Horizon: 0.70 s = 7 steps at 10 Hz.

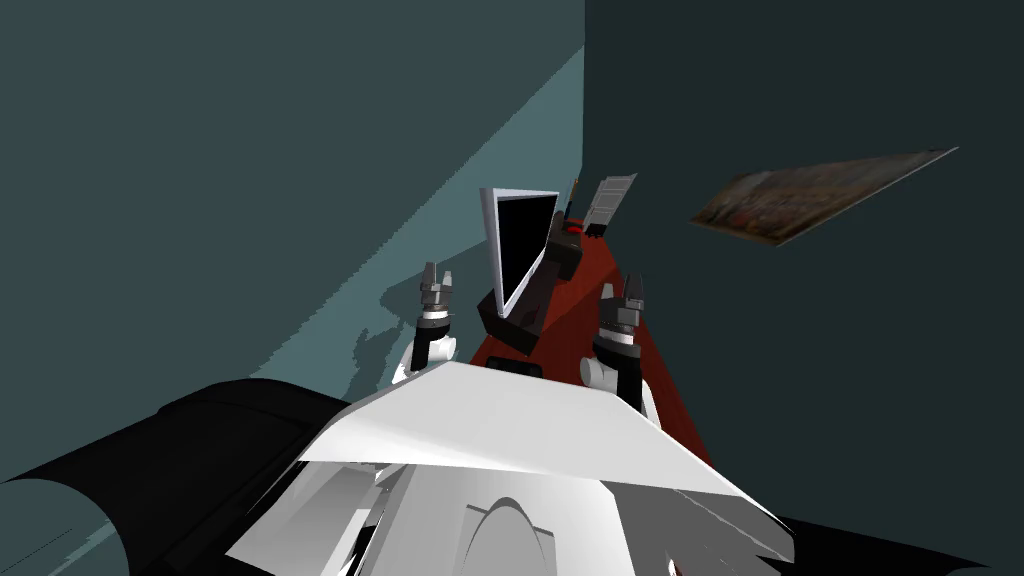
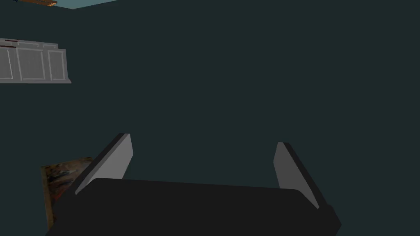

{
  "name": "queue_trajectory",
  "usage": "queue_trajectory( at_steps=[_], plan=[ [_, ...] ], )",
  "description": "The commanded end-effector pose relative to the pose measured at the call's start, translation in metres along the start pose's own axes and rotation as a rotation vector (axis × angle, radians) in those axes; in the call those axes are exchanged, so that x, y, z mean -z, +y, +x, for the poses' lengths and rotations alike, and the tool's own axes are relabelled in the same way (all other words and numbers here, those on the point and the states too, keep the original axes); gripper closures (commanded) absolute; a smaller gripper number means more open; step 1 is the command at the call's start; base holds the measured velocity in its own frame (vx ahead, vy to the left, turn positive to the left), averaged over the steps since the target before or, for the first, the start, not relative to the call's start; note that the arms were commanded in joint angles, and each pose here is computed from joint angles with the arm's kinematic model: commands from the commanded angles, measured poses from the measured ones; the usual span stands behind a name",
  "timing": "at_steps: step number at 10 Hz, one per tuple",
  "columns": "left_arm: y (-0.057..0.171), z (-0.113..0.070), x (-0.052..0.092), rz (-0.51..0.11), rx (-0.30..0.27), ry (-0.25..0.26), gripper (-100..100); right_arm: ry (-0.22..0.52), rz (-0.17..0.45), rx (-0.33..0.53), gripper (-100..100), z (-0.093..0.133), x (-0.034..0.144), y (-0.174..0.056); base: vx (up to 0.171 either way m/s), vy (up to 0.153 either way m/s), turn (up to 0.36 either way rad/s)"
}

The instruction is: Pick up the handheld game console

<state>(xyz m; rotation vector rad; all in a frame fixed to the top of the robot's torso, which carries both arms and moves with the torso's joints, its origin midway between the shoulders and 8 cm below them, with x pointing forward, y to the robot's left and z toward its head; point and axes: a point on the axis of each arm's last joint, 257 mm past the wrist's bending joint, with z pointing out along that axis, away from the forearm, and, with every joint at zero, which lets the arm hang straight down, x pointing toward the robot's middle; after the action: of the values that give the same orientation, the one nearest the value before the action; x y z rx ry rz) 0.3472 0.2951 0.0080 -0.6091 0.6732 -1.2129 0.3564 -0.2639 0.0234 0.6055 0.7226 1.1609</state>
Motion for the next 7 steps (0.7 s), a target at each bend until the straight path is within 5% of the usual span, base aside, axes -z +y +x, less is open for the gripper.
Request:
queue_trajectory(
  at_steps=[1,7],
  plan=[
    [0.000,0.000,0.000,0.000,0.000,0.000,0,0.060,-0.001,0.067,-100,0.012,0.002,-0.010,0.001,0.005,0.099],
    [0.000,0.000,0.000,0.000,0.000,0.000,0,0.210,-0.008,0.270,-100,0.045,0.013,-0.044,0.000,0.003,0.097]
  ],
)
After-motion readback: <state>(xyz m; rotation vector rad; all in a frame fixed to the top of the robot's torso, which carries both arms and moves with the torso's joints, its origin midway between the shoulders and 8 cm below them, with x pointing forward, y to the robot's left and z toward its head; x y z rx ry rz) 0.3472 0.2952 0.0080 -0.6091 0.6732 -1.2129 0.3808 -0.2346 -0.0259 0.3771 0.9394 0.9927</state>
